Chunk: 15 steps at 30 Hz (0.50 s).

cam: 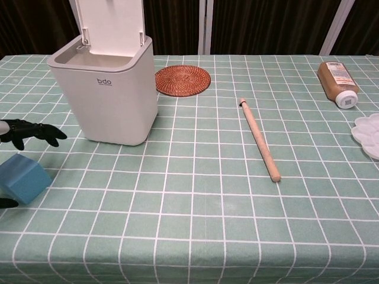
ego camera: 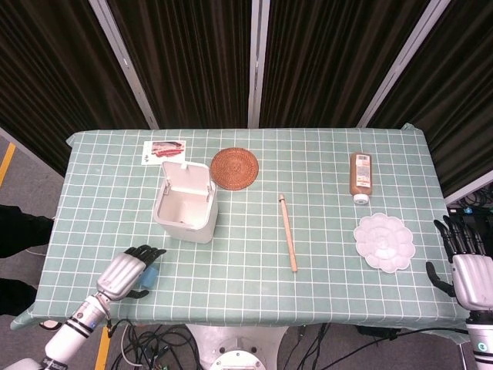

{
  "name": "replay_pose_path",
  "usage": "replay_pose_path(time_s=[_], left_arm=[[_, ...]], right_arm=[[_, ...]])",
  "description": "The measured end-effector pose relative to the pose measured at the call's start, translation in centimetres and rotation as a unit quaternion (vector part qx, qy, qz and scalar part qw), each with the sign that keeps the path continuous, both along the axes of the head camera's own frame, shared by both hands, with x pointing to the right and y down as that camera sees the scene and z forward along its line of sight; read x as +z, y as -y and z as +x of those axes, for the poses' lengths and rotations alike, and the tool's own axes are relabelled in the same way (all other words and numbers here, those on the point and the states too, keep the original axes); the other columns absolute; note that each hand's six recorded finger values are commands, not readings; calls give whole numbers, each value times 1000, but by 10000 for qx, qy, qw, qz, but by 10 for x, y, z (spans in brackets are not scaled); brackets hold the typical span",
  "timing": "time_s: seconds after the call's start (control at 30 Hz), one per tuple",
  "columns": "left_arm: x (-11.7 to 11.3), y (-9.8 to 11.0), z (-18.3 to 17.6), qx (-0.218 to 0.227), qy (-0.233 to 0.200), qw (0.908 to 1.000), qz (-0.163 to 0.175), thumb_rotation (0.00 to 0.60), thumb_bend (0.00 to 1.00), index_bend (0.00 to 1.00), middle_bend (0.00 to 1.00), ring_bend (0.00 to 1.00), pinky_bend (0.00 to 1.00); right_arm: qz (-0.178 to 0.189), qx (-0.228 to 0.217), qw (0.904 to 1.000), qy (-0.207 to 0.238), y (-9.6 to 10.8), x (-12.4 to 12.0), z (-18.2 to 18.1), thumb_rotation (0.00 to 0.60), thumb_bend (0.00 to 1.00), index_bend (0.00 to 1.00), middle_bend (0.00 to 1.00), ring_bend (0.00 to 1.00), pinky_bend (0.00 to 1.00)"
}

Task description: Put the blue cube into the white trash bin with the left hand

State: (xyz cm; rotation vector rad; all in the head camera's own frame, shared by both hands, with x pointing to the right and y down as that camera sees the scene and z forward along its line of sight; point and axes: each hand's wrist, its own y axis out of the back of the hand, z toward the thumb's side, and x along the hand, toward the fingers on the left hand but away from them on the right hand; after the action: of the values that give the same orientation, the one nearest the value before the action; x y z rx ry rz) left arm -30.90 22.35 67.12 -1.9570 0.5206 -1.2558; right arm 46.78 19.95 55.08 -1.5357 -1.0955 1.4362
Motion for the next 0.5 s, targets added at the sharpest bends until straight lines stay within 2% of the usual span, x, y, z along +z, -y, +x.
replay_pose_path(time_s=[0.17, 0.5], left_arm=[[3, 1, -2, 8, 42, 10000, 68, 600, 75, 314, 360, 313, 499], [8, 1, 0, 25, -80, 9995, 302, 600, 176, 491, 525, 467, 637]], right_arm=[[-13, -10, 10000, 9, 0, 1, -1, 600, 325, 0, 0, 0, 0], [-13, -24, 10000, 13, 0, 0, -2, 600, 325, 0, 0, 0, 0]])
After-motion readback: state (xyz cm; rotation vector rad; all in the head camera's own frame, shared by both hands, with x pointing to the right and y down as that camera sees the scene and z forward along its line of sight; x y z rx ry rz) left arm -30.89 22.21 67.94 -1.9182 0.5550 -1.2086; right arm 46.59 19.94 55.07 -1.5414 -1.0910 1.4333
